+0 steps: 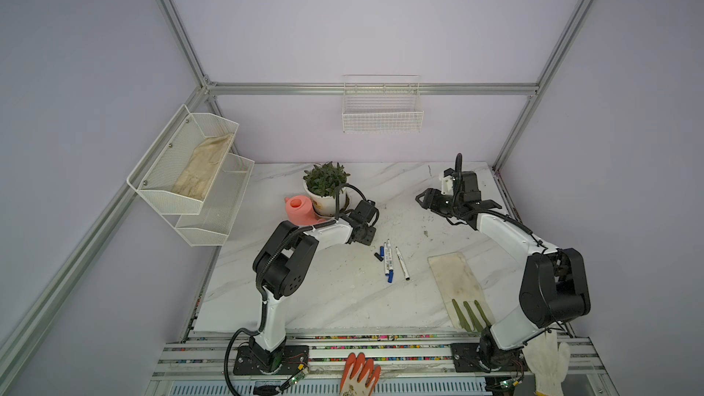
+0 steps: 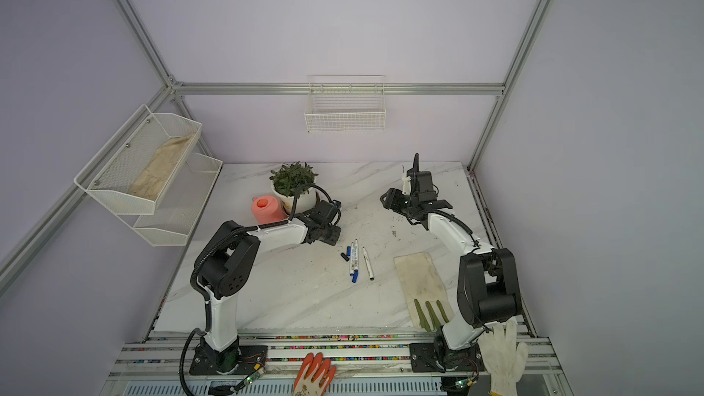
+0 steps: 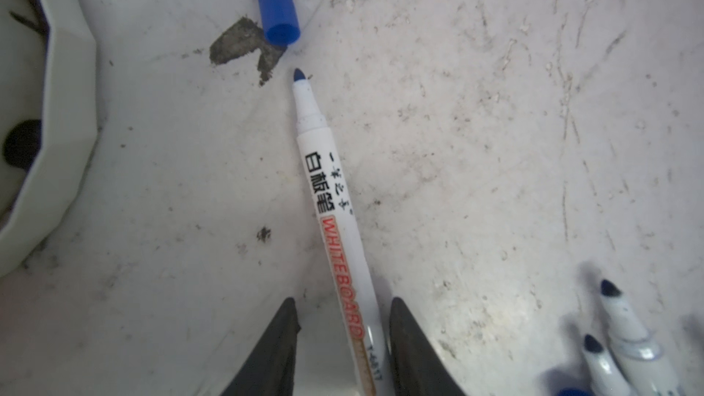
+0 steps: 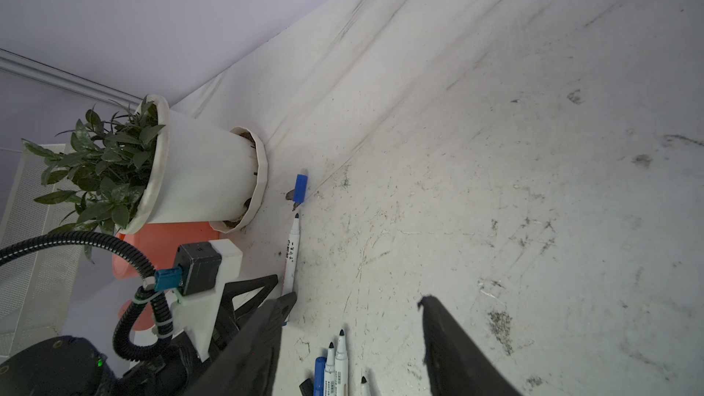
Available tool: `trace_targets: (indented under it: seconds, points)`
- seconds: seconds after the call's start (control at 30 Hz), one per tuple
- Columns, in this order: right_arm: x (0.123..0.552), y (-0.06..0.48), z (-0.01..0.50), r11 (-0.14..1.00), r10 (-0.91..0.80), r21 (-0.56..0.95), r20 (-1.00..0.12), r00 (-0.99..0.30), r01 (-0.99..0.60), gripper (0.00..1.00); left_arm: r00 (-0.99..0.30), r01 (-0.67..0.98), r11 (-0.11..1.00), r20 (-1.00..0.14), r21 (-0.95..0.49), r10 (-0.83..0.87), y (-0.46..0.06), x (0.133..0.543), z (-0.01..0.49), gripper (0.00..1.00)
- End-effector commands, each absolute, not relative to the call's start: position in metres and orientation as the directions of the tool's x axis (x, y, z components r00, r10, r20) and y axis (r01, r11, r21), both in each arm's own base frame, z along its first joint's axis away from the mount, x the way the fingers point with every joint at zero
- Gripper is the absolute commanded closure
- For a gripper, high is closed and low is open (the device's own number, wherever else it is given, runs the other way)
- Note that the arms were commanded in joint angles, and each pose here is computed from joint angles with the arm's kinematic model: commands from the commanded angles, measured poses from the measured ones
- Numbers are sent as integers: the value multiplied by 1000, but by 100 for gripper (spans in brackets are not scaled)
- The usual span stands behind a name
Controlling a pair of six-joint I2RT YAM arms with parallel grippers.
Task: Insert pens into pen caps
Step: Pick up a pen from the center of the table.
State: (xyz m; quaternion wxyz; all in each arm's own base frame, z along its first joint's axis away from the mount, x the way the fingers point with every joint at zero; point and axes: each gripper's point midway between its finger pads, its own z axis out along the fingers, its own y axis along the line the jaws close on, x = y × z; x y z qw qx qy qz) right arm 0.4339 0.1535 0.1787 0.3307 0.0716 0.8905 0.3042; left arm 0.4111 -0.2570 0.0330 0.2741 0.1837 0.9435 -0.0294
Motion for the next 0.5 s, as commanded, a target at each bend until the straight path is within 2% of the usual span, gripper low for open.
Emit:
trace_targets:
  seconds: [0.0, 0.13, 0.27, 0.47]
  points:
    - [432, 152, 184, 812, 326, 579, -554, -766, -73, 39, -825, 315, 949, -488, 17, 283, -253, 406, 38, 72]
    - [433, 152, 187, 810, 331, 582, -559, -760, -75, 39, -840, 302, 953, -475, -8, 262, -250, 396, 35, 88]
    - [430, 157, 191, 790, 330, 604, -560, -760, -102, 39, -800, 327, 943, -552, -69, 237, -257, 394, 59, 100]
    - [420, 200, 199, 741, 248, 633, -570, -783, -226, 40, -620, 450, 861, -777, -237, 111, -282, 389, 142, 100]
